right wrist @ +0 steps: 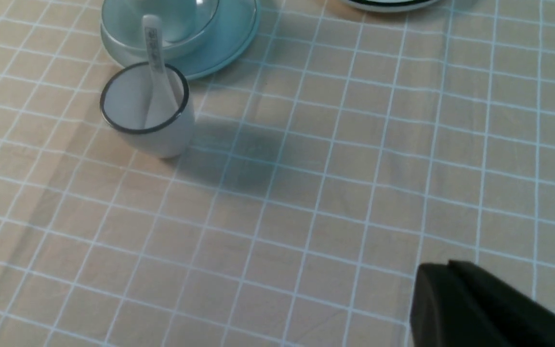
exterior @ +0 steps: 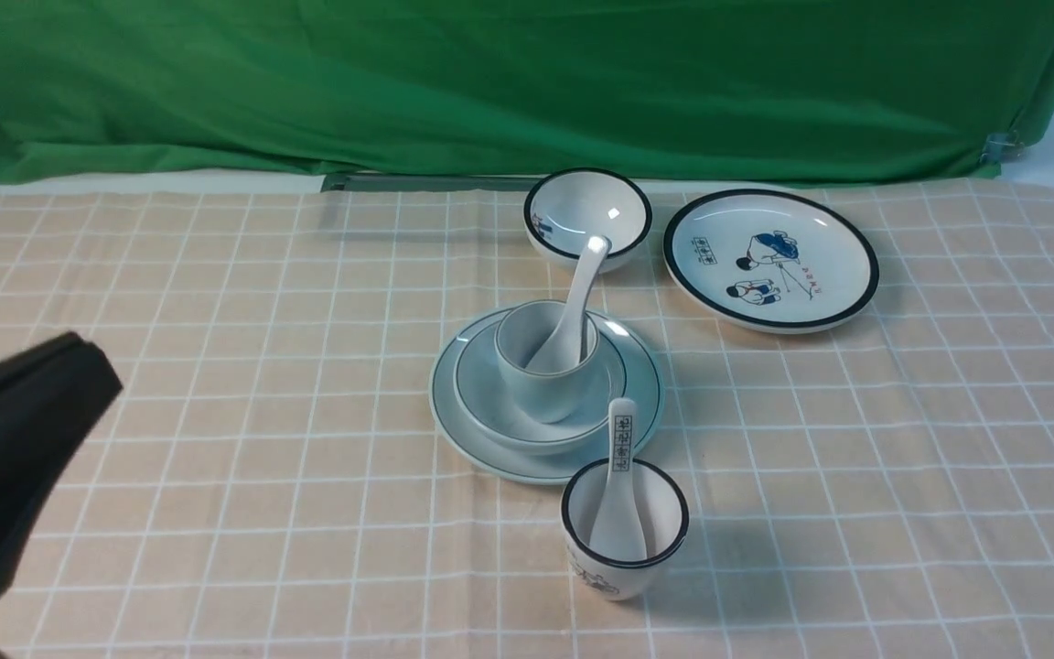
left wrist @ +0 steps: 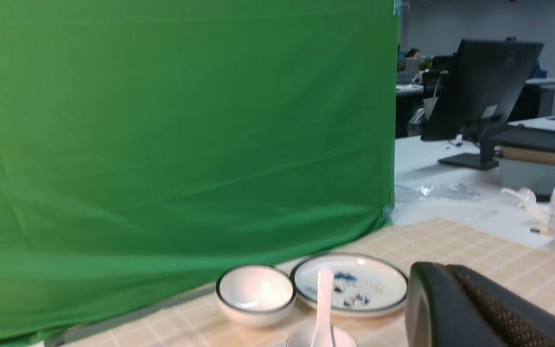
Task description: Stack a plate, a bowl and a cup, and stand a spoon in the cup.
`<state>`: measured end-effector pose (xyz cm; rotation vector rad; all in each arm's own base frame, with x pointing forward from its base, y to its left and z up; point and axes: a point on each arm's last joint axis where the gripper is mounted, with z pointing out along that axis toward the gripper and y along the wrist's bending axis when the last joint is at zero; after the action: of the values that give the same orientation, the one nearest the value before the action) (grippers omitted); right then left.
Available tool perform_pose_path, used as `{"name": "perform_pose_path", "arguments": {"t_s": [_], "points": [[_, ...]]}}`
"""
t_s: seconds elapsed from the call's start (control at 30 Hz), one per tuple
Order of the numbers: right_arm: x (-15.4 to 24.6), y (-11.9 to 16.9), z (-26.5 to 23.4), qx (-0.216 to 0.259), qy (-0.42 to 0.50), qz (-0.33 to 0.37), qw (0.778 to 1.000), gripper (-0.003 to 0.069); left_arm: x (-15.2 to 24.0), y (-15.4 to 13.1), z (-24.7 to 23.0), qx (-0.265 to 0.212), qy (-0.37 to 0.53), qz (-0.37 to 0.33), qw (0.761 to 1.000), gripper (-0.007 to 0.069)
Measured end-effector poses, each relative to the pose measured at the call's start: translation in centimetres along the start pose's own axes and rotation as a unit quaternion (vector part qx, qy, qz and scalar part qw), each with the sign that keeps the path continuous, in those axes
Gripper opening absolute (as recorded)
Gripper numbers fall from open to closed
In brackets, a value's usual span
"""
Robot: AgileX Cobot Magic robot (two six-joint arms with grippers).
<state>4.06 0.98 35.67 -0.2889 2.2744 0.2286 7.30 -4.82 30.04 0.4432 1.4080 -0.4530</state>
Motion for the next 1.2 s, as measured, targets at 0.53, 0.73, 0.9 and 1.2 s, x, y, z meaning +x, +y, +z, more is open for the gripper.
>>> {"name": "perform_pose_path", "arguments": {"t_s": [0.53,0.73,0.9,1.2], "points": [[0.4,-0.6,-0.4,0.052,-0.043,0.041,0.997,0.0039,7.6,-0.2,-0.7,0.003,0.111,0.001,0.994,0.0007],[1.8,-0.6,1.0,0.072,-0.145,-0.018,0.987,0.0017,9.4,-0.3,-1.2,0.004,0.138,0.001,0.990,0.0007],[7.2,-1.6,7.0,0.118,-0.190,-0.010,0.974,0.0017,10.8,-0.3,-1.6,0.004,0.161,0.003,0.987,0.0007],[12.7,-2.3,12.3,0.126,-0.211,-0.009,0.969,0.0017,10.7,-0.3,-1.5,0.005,0.159,0.005,0.987,0.0007]]}}
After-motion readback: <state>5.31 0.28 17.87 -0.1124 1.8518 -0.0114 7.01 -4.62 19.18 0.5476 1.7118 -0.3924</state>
